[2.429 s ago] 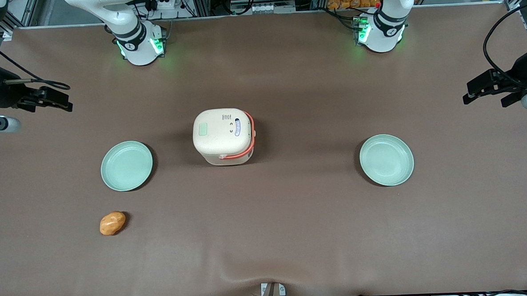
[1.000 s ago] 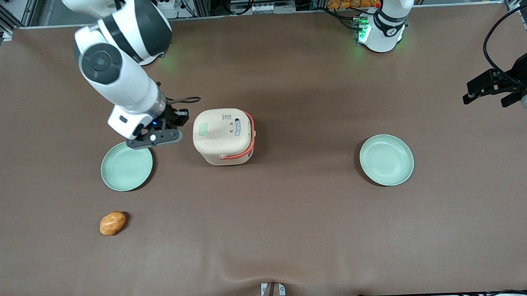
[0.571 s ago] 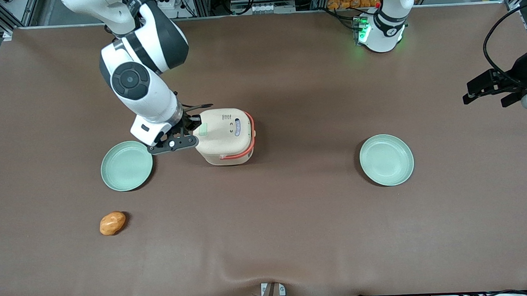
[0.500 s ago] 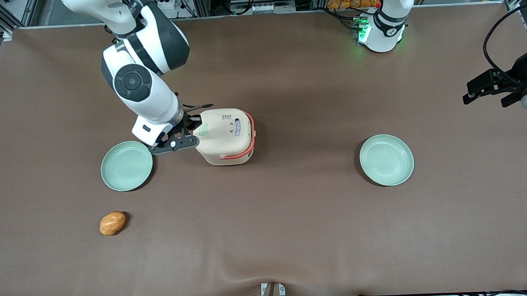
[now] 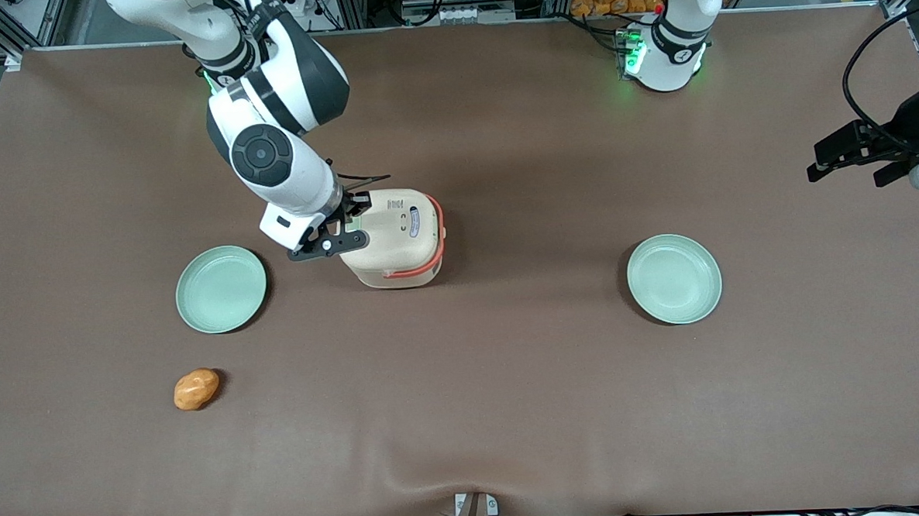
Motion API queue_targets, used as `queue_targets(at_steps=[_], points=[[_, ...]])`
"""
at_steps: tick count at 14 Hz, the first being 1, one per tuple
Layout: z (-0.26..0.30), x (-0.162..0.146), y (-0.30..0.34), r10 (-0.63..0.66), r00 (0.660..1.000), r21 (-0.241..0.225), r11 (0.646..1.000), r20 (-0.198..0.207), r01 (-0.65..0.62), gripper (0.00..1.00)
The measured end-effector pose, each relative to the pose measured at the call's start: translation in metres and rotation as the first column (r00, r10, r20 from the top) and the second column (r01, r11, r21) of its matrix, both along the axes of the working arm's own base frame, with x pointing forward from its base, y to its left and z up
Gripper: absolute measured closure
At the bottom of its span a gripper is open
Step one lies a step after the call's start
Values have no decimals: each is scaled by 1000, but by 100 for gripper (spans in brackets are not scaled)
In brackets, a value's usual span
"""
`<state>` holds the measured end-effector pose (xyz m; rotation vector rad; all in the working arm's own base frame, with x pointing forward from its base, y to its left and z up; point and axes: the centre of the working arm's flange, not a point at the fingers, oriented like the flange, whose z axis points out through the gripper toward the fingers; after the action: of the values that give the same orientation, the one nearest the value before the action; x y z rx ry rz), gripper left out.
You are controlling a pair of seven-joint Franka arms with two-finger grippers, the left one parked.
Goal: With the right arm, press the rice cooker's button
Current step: 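Press down on the rice cooker's lid button with the right gripper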
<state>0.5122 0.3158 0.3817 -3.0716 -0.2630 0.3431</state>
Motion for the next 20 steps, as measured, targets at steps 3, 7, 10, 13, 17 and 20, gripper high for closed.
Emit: queue_targets(at_steps=[3, 7, 10, 13, 17, 20], points=[[-9, 2, 1, -1, 1000, -2, 1000, -4, 1, 95], [-18, 3, 2, -1, 1000, -5, 1000, -12, 1, 95], [-21, 4, 4, -1, 1000, -2, 1000, -7, 1, 95], [-21, 4, 4, -1, 1000, -2, 1000, -8, 1, 96], [-23, 4, 4, -1, 1000, -2, 1000, -8, 1, 96], [-23, 4, 5, 0, 1000, -2, 1000, -8, 0, 96]])
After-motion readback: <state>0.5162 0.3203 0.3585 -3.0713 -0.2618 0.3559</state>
